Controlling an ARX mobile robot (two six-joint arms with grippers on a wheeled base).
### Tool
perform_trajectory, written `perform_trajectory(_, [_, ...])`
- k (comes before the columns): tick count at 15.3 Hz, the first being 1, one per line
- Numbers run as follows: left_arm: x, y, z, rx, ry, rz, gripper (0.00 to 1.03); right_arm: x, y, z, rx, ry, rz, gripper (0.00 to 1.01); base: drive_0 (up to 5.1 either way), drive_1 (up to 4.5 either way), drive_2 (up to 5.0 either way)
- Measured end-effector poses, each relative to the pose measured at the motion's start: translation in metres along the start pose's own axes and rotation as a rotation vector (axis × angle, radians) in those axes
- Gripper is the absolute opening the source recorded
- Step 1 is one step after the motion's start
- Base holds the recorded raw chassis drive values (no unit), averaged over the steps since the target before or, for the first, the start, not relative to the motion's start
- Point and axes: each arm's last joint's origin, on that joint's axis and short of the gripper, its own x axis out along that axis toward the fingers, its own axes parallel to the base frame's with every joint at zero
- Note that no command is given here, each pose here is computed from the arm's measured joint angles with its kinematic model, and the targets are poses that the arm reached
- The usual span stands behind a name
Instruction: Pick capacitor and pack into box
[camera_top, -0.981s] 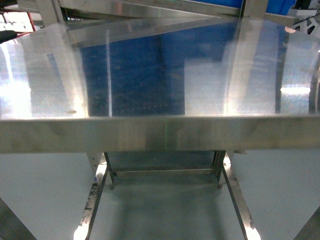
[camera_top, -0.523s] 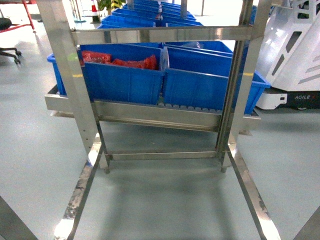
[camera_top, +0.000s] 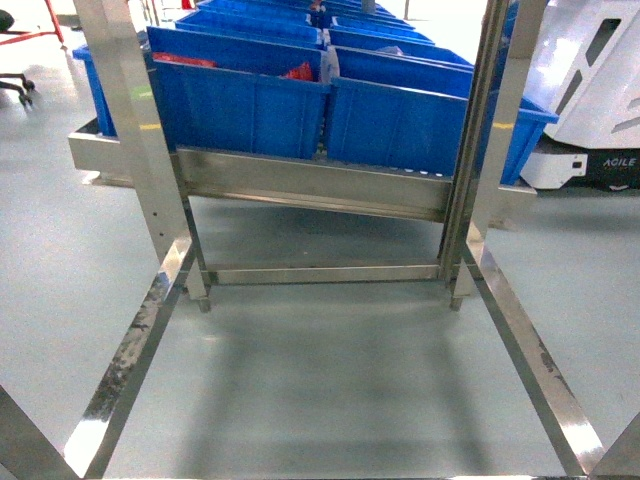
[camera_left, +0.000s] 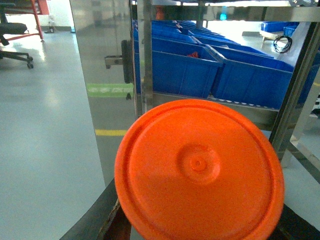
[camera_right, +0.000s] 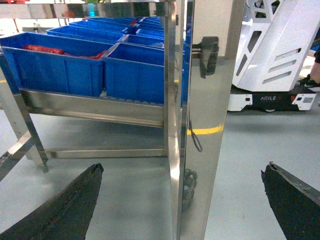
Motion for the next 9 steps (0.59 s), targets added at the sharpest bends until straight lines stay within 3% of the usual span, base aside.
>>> perform_trajectory(5, [0.0000, 0.0000, 0.0000, 0.000, 0.000, 0.000, 0.44, 0.0000, 0.0000, 0.0001, 0.000, -0.002, 0.000, 0.98, 0.0, 0.00, 0.0])
perform_trajectory(9, [0.0000, 0.0000, 0.0001, 0.000, -0.001, -0.001, 0.44, 0.0000, 0.0000, 0.0001, 0.000, -0.002, -0.001, 0.98, -4.8, 2.57, 2.6])
